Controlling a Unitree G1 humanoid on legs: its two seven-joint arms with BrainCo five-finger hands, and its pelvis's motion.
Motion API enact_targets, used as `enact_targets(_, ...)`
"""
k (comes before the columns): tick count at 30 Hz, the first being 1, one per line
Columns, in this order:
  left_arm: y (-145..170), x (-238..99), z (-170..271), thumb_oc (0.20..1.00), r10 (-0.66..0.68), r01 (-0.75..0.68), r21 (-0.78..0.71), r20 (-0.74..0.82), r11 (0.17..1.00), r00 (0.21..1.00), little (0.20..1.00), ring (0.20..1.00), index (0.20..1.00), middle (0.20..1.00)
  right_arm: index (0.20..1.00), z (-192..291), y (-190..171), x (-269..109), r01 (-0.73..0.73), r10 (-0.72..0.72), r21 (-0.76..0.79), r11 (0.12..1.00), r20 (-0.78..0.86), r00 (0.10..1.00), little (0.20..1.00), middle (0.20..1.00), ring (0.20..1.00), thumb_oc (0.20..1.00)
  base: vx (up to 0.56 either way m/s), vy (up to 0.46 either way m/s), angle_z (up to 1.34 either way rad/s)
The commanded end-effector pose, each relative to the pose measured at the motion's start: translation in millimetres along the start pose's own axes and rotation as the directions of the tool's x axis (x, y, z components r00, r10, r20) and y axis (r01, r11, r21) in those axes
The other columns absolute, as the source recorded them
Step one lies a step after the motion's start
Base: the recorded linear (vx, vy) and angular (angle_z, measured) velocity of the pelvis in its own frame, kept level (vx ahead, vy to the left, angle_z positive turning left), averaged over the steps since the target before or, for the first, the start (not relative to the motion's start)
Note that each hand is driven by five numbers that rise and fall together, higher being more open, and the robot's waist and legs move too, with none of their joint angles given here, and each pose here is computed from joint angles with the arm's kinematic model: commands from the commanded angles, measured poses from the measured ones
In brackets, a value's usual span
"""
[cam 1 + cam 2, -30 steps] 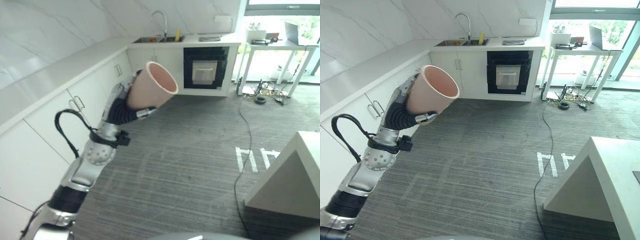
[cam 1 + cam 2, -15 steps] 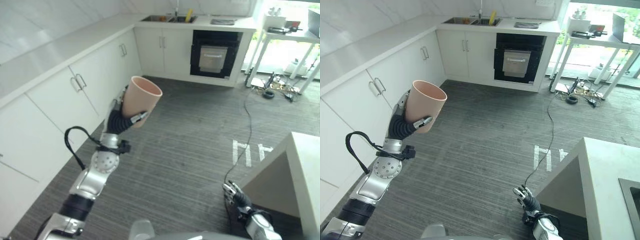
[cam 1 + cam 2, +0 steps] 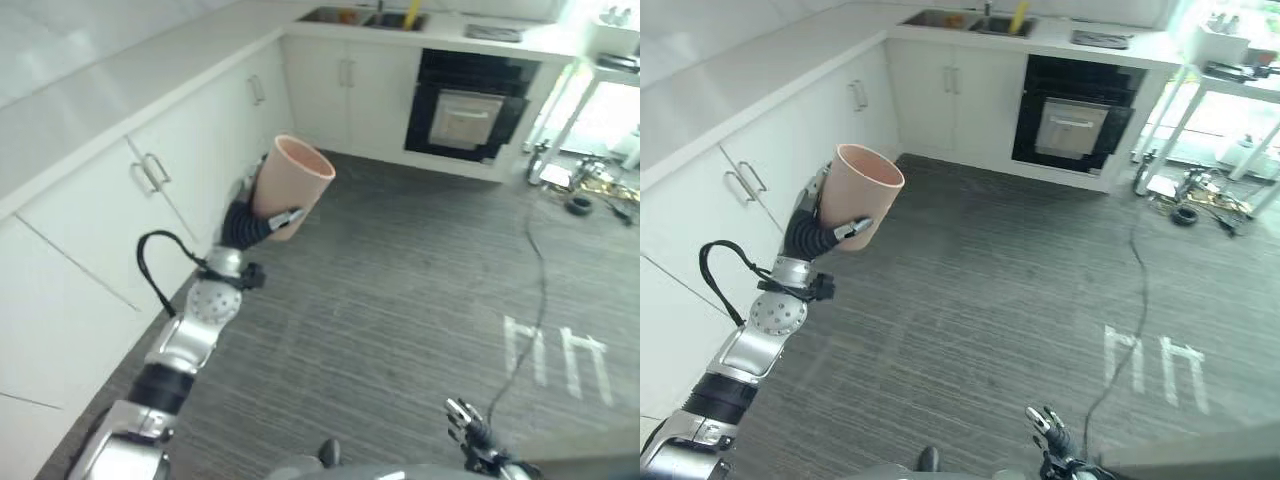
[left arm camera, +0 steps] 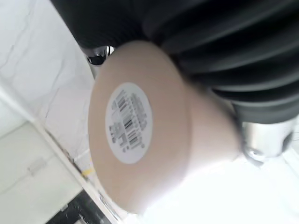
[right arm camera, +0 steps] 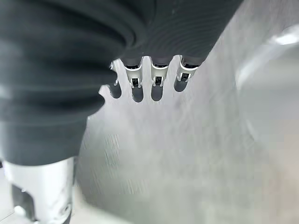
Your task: Place the dishes in the dishwasher.
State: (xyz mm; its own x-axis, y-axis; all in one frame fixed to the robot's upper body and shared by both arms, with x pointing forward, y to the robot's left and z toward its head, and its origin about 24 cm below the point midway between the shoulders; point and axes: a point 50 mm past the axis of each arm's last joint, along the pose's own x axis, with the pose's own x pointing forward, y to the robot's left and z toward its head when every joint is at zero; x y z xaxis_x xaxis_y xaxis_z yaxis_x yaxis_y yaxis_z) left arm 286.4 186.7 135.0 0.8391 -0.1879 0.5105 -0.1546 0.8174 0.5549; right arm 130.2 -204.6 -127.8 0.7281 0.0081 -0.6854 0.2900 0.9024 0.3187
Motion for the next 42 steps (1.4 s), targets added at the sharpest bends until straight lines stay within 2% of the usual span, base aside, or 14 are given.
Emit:
enact_targets(1,18.1,4.0,14.0,0.2,0.045,-0.048,0.025,0.103,0.999,0.994,0.2,0.2,0.2,0.2,1.0,15.5,3.5,2.8,-0.048,0.05,-0.051,0.998,0.037,0.998,1.0,1.0,1.0,1.0,0.63,-0.198,-0.1)
enact_targets(9,14.8,-9.1,23.4,0.2,-0.05,0.034,0.098,0.166,0.995,0.985,0.2,0.2,0.2,0.2,1.0,19.5,0.3,3.9,-0.067,0.069,-0.035,0.997,0.064,0.996,1.0,1.0,1.0,1.0,0.48,-0.247,0.22)
enact_targets(14,17.3,-9.5,21.9,0.2,-0.031,0.017,0.099,0.14,0.995,0.99,0.2,0.2,0.2,0.2,1.0,33.7,2.3,9.7,-0.11,0.116,-0.104,0.988,0.048,0.992,1.0,1.0,1.0,1.0,0.45,-0.341,-0.04)
enact_targets(18,24.9,-6.2,19.4,0.2,-0.01,0.003,0.067,0.105,0.998,0.994,0.2,0.2,0.2,0.2,1.0,40.5,-10.6,9.9,-0.114,0.121,-0.144,0.983,0.04,0.992,1.0,1.0,1.0,1.0,0.52,-0.374,-0.52)
enact_targets(26,26.4,-13.5,16.5,0.2,0.0,-0.008,0.088,0.089,0.996,0.996,0.2,0.2,0.2,0.2,1.0,25.2,-2.1,11.1,-0.115,0.115,-0.145,0.983,-0.006,0.993,1.0,1.0,1.0,1.0,0.44,0.089,-1.03)
enact_targets(28,25.1,-15.3,14.0,0.2,-0.028,0.032,-0.055,0.069,0.998,0.997,0.2,0.2,0.2,0.2,1.0,18.8,3.5,9.5,-0.142,0.14,-0.148,0.979,-0.022,0.99,1.0,1.0,1.0,1.0,0.42,0.128,-0.47)
enact_targets(30,17.4,-22.3,8.8,0.2,-0.041,0.041,-0.027,0.028,0.999,0.999,0.2,0.2,0.2,0.2,1.0,16.5,8.4,11.9,-0.185,0.175,-0.15,0.971,-0.078,0.981,1.0,1.0,1.0,1.0,0.44,0.157,-0.67)
enact_targets(33,20.4,-19.0,6.5,0.2,-0.061,0.061,0.003,0.029,0.998,0.998,0.2,0.2,0.2,0.2,1.0,5.0,9.1,10.4,-0.172,0.156,-0.139,0.975,-0.119,0.981,1.0,1.0,1.0,1.0,0.45,0.2,-1.12)
enact_targets(36,20.2,-16.5,4.5,0.2,-0.095,0.096,-0.016,0.017,0.995,0.995,0.2,0.2,0.2,0.2,1.0,1.9,11.4,10.3,-0.162,0.149,-0.107,0.981,-0.118,0.982,1.0,1.0,1.0,1.0,0.24,0.15,0.32)
enact_targets(38,12.9,-14.1,3.1,0.2,-0.152,0.151,-0.065,-0.007,0.986,0.988,0.2,0.2,0.2,0.2,1.0,-2.4,12.6,9.7,-0.119,0.119,0.002,0.993,-0.099,0.988,1.0,1.0,1.0,1.0,0.25,0.177,0.54)
enact_targets(42,5.0,-16.7,-2.1,0.2,-0.187,0.184,-0.057,-0.057,0.981,0.981,0.2,0.2,0.2,0.2,1.0,-6.1,15.7,9.6,-0.111,0.107,-0.045,0.993,-0.083,0.991,1.0,1.0,1.0,1.0,0.19,0.095,0.33)
